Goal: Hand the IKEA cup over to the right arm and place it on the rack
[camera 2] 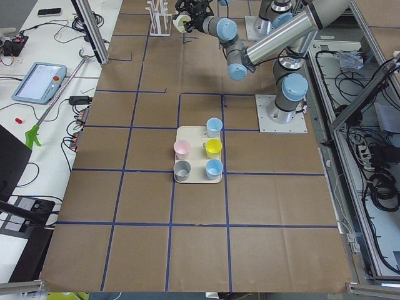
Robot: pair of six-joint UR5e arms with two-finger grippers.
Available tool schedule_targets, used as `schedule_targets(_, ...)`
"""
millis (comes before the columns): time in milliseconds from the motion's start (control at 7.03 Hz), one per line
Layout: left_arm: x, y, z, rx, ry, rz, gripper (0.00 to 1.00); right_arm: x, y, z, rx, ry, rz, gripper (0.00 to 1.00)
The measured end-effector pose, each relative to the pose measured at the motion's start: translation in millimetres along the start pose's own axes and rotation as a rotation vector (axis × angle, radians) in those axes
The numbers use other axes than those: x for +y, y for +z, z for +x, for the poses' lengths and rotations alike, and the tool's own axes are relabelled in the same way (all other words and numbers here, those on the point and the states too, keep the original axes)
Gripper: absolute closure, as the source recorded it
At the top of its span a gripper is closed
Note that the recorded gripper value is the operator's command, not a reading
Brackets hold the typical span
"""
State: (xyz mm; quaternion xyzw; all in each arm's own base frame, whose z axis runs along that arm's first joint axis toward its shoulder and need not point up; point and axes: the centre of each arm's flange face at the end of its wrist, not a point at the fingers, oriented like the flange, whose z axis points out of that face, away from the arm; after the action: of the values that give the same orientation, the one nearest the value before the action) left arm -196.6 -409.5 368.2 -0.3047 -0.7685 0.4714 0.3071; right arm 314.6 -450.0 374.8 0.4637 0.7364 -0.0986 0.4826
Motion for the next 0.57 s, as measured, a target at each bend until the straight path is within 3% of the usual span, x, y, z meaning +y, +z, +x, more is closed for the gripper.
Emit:
schedule_targets(285,-3.4,-10.0,-8.5,-0.024,-0.016,0.014,0.01,0.5,-0.2,-3.5,-0.006,-0.003,-0.001,0.59)
schedule_targets(569,-5.5,-36.6,-40.0,-0.095,-0.048,0.044,0.01,-2.2,0.2,-8.6,-0.015,-0.007,0.001,0.62)
